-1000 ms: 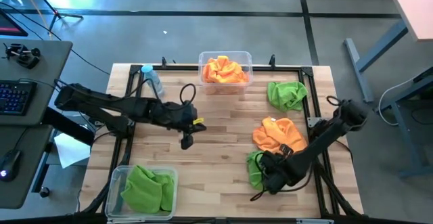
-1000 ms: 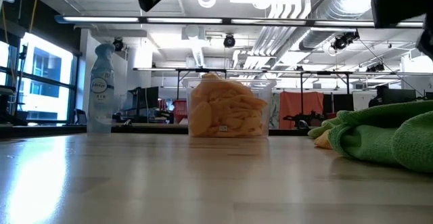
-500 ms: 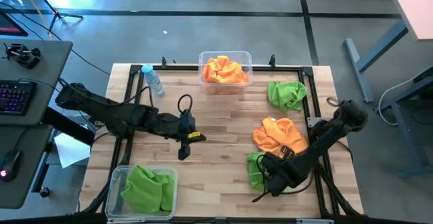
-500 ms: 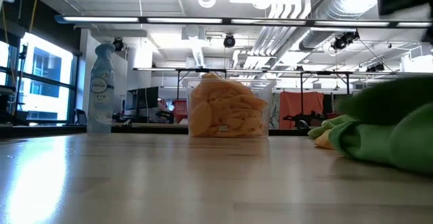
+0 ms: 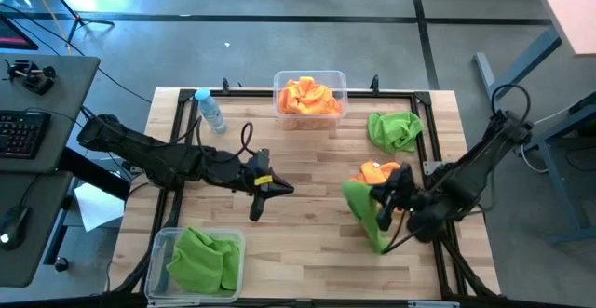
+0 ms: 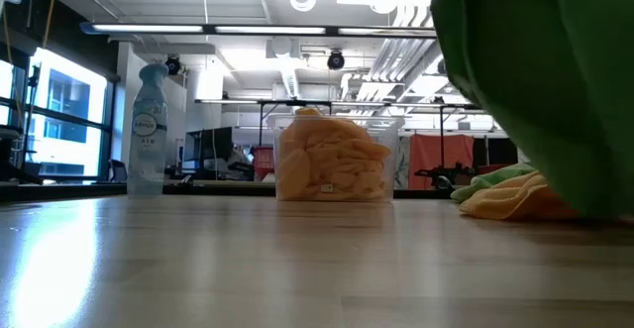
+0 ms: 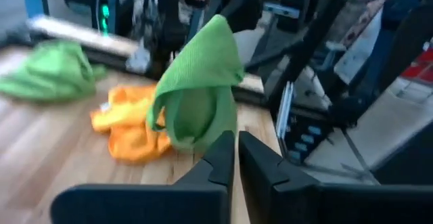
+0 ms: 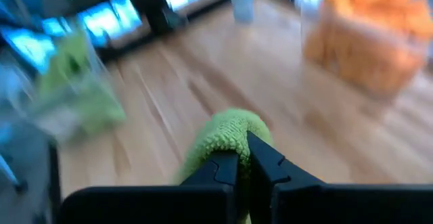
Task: Sort microfiber towel by color & place in baskets
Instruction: Put the green towel into the bottom transparent bin
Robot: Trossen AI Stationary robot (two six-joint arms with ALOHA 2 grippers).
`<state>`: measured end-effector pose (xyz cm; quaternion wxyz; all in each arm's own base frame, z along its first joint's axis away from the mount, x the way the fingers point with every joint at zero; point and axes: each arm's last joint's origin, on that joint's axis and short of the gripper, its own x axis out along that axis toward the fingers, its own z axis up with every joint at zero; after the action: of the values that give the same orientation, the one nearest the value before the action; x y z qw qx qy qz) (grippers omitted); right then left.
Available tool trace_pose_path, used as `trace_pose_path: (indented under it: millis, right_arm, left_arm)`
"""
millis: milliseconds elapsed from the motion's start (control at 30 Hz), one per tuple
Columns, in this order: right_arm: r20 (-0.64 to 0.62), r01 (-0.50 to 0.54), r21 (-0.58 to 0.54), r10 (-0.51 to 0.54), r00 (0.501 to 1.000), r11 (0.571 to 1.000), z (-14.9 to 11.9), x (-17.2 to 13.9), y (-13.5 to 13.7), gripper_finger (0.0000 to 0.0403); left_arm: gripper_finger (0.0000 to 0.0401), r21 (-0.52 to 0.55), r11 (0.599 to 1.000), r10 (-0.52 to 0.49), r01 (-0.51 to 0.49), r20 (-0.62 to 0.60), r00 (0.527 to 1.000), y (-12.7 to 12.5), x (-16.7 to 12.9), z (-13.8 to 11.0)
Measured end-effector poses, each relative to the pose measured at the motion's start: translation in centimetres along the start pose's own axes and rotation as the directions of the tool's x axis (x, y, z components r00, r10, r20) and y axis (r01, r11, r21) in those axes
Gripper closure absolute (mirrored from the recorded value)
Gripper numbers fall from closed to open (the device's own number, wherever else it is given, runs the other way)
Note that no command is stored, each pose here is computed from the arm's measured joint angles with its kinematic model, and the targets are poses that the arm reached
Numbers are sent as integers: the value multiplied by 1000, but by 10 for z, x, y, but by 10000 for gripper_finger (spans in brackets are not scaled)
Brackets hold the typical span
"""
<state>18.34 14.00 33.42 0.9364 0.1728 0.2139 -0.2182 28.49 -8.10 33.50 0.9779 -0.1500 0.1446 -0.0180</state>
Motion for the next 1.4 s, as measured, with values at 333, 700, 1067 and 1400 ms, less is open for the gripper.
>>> trace_pose_path:
  millis: [333,700,1067,1400]
  right_arm:
    - [253,-172,-164,210,945,971,57,-1,12,402]
    - [215,-337,-207,379,900,918,84,34,4,402]
    - [356,-441,-346,551,755,828,108,82,17,403]
    - [367,-452,-370,574,732,812,110,87,17,403]
  left_arm:
    - [279,225,974,-13,-38,218,976,-1,10,17]
    - [180,323,940,-27,-107,386,922,2,6,36]
    - [174,283,956,-15,-82,324,946,6,29,21]
    - [261,248,966,4,-71,263,965,8,44,9]
